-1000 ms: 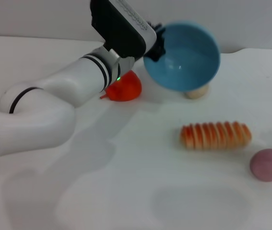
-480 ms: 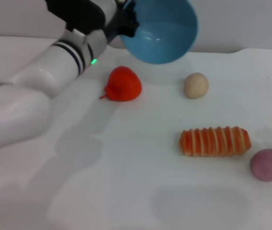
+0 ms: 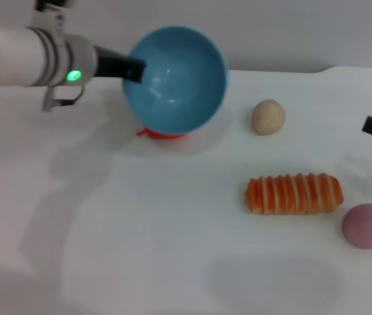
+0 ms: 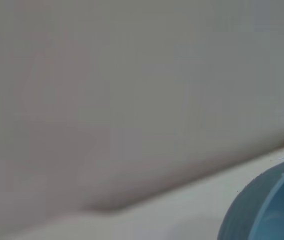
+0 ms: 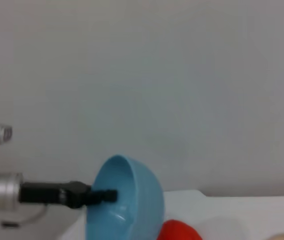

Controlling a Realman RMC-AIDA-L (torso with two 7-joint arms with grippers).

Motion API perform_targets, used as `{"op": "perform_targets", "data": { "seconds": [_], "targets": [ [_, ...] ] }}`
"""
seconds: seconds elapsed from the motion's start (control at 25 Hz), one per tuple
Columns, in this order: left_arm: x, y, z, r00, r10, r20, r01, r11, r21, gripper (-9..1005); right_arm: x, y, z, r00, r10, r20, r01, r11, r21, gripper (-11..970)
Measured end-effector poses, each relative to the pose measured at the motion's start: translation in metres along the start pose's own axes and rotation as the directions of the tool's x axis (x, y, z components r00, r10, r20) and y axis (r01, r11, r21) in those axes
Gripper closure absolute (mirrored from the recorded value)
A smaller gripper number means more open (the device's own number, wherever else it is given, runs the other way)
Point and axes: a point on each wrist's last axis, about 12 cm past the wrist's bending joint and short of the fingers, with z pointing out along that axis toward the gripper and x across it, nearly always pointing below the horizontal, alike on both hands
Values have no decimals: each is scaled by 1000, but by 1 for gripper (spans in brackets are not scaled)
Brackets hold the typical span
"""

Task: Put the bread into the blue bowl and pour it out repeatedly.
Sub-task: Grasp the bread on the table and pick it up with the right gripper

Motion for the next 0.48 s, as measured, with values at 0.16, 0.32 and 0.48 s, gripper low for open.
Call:
{"op": "perform_targets", "data": {
  "seconds": [0.16, 0.32, 0.48],
  "targets": [
    [10, 22, -18, 987, -134, -92, 137, 990, 26, 997, -29, 6, 16, 972, -211, -104, 208, 978, -32, 517],
    [28, 35, -26, 970, -203, -132, 207, 978, 18, 997, -57, 19, 44, 908, -346, -235, 328, 938, -114, 508],
    [40, 38, -33, 960, -227, -166, 233, 972, 19, 997, -77, 27, 74, 808, -397, -436, 377, 916, -135, 498]
  ]
}}
